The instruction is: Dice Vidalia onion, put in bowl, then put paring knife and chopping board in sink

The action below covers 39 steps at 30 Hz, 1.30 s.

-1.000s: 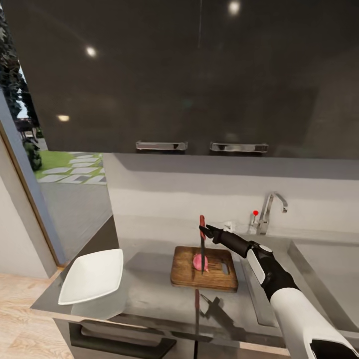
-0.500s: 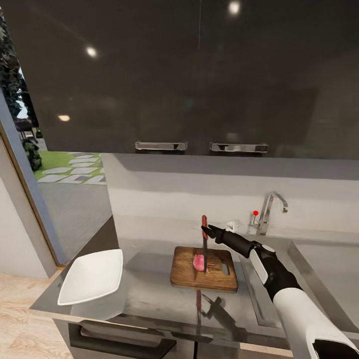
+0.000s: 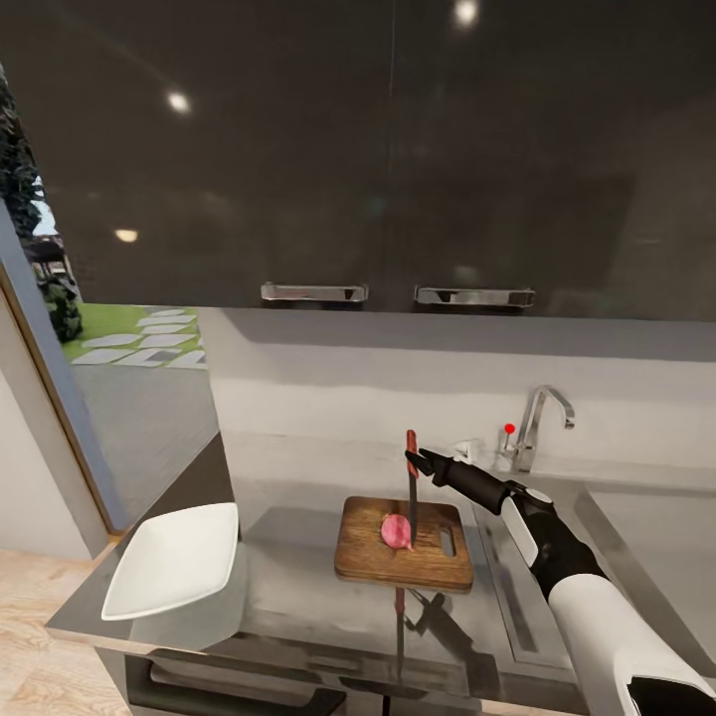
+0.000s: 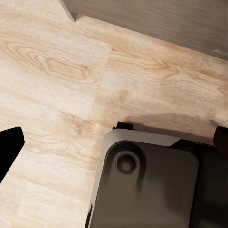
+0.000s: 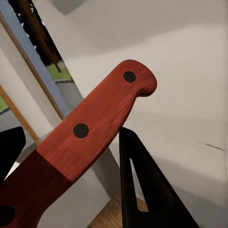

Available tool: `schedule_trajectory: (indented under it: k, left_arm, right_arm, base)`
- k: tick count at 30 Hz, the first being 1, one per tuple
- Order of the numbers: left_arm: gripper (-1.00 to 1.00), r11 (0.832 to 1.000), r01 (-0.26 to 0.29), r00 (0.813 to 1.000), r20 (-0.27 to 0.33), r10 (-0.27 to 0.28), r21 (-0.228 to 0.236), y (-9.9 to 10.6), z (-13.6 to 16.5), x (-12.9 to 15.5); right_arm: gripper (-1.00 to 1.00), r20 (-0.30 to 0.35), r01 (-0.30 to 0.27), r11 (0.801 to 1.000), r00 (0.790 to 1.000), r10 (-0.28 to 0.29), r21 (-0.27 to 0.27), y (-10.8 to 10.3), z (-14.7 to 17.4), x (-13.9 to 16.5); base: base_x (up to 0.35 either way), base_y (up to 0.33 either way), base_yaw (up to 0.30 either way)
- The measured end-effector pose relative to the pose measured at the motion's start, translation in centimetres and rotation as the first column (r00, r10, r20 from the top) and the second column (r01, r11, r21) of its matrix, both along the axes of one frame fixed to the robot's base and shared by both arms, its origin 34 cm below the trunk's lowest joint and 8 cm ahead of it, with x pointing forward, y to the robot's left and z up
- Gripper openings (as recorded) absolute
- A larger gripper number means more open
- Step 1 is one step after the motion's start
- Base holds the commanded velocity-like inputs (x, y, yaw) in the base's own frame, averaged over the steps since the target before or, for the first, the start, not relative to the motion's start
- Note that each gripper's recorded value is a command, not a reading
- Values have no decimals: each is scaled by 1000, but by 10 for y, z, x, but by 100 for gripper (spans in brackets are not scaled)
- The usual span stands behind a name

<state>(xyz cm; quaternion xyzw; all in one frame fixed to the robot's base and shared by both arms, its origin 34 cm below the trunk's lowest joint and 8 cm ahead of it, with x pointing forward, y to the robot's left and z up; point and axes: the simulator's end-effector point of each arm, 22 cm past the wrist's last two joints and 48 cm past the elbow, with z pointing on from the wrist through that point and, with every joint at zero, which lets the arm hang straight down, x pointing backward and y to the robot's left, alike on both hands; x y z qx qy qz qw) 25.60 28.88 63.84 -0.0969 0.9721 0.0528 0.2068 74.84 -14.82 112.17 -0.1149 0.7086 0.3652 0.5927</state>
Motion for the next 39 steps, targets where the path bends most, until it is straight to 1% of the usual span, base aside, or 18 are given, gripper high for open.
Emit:
schedule_trajectory:
  k: [21,23,25,26,28,31,35,37,39]
  left_arm:
    - [100,1000,1,1000,-2,-1,0,0,0,-1]
    - [100,1000,1,1000,-17,-1,-2,-1,-2,-8]
    - [100,1000,2,999,-47,-2,-4,-2,-5,-22]
    - [100,1000,1,997,-74,-2,-8,-5,-8,-34]
    - [100,1000,1,993,-121,-4,-24,-17,-12,-55]
    - [100,999,0,989,-149,-5,-33,-23,-13,-68]
    - [100,999,-1,986,-165,-6,-41,-28,-14,-74]
    - [100,998,2,982,-190,-14,-63,-34,-16,-82]
    - [100,995,6,974,-225,-29,-101,-43,-18,-90]
  right_arm:
    - [-100,-2,2,1000,1000,-2,0,0,0,0]
    - [-100,-2,2,1000,1000,-2,0,0,0,0]
    - [-100,-2,3,1000,1000,-3,-1,0,-1,0]
    - [-100,-3,3,1000,1000,-3,-1,0,-1,0]
    - [-100,-3,3,1000,1000,-3,-1,-1,-1,0]
    - [-100,-3,4,1000,1000,-4,-2,-1,-1,1]
    - [-100,-4,8,1000,1000,-8,-3,-1,-1,1]
    - [-100,-6,14,1000,1000,-14,-5,-3,-2,2]
    - [-100,-6,17,1000,1000,-17,-5,-4,-2,2]
  base:
    - [0,0,0]
    - [0,0,0]
    - [0,0,0]
    - [0,0,0]
    - [0,0,0]
    - [0,0,0]
    - [0,0,0]
    - [0,0,0]
    - [0,0,0]
